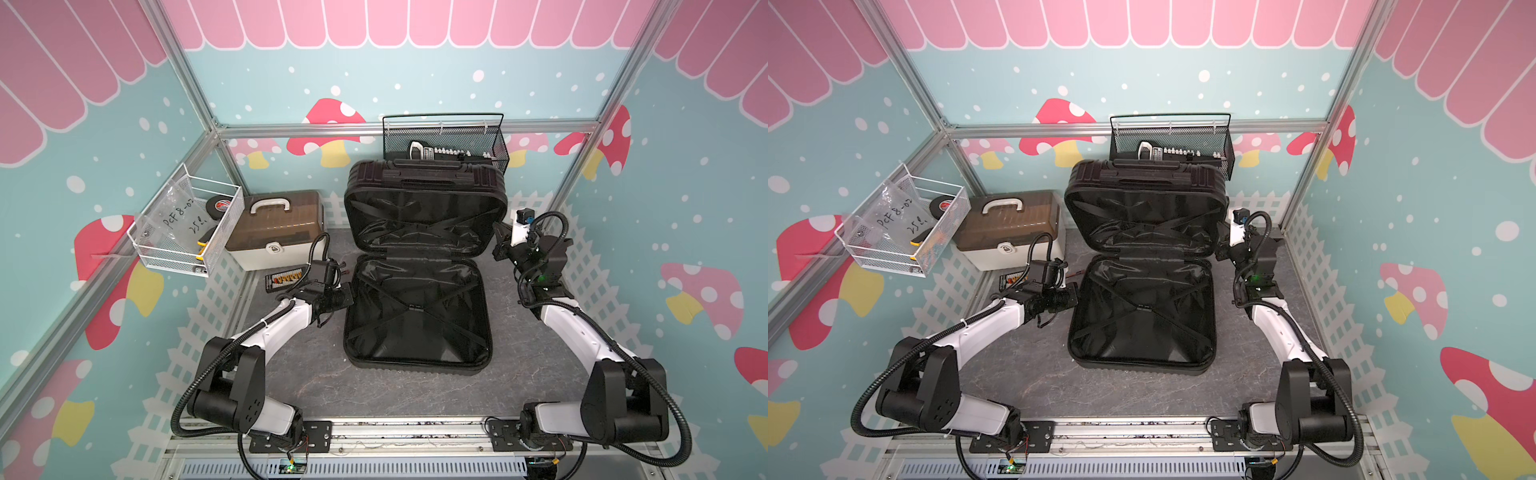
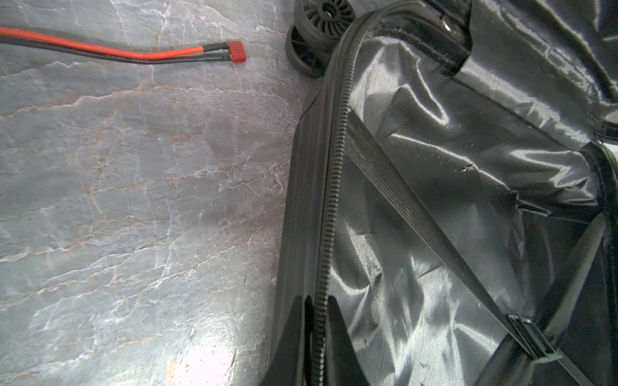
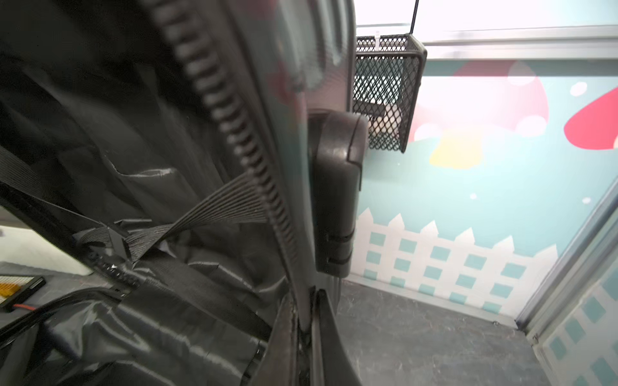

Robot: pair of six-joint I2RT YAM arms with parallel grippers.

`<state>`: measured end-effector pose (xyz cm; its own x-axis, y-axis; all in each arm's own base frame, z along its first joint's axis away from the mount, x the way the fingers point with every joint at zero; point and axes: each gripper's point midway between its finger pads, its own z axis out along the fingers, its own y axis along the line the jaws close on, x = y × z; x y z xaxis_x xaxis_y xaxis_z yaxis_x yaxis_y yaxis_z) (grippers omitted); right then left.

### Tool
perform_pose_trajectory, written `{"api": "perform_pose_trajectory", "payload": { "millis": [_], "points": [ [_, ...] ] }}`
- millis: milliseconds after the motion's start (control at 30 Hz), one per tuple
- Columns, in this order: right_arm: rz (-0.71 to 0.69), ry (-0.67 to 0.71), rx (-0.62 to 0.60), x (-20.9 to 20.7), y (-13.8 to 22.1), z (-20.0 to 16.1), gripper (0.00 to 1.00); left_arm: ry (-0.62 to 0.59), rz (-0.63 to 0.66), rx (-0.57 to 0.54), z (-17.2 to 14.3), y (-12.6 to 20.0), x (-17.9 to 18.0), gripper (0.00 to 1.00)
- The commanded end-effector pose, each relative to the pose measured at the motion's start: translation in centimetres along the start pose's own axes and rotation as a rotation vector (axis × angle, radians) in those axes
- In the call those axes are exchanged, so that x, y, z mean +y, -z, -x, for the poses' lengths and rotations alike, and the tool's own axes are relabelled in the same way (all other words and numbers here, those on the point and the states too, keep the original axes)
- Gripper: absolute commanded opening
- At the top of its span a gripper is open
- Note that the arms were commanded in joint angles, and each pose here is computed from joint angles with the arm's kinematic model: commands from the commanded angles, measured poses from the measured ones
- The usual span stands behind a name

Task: Close the suitcase zippers
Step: Close the suitcase at the center of the board.

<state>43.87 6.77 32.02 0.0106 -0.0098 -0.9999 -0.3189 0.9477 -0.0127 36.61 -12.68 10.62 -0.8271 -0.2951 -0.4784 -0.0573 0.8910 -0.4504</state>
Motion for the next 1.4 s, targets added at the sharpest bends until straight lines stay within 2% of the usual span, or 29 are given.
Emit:
{"api": "perform_pose_trajectory", "payload": {
  "millis": [0, 200, 433, 600, 733, 833, 967, 1133, 1267, 1367],
  "points": [
    [0.041, -0.052, 0.022, 1.4, 1.9, -1.4, 0.08, 0.023, -0.048, -0.039, 1.0, 0.5, -1.5, 0.00],
    [0.017, -0.107, 0.052, 2.0, 5.3, -3.4, 0.08, -0.009, -0.061, -0.056, 1.7, 0.9, -2.0, 0.00],
    [-0.046, -0.158, 0.099, 2.1, 9.0, -6.2, 0.18, -0.040, -0.056, -0.083, 3.0, 1.6, -2.6, 0.04],
    [-0.100, -0.162, 0.140, 1.9, 11.7, -7.7, 0.34, -0.059, -0.029, -0.107, 4.1, 2.0, -2.6, 0.08],
    [-0.180, -0.166, 0.154, 1.1, 13.8, -8.9, 0.53, -0.069, 0.030, -0.137, 5.3, 2.5, -2.1, 0.19],
    [-0.248, -0.171, 0.165, 0.3, 15.0, -9.6, 0.61, -0.072, 0.096, -0.168, 6.5, 3.3, -1.5, 0.29],
    [-0.331, -0.186, 0.200, -0.8, 16.3, -10.3, 0.64, -0.070, 0.199, -0.232, 8.4, 5.4, -0.6, 0.41],
    [-0.458, -0.223, 0.297, -2.4, 17.8, -11.9, 0.65, -0.074, 0.247, -0.308, 9.5, 8.5, -0.4, 0.44],
    [-0.550, -0.246, 0.405, -3.5, 18.5, -13.2, 0.65, -0.072, 0.265, -0.340, 9.2, 10.6, 0.0, 0.46],
    [-0.603, -0.251, 0.463, -4.2, 18.7, -13.9, 0.65, -0.075, 0.243, -0.324, 8.2, 11.8, -0.3, 0.48]
  ]
}}
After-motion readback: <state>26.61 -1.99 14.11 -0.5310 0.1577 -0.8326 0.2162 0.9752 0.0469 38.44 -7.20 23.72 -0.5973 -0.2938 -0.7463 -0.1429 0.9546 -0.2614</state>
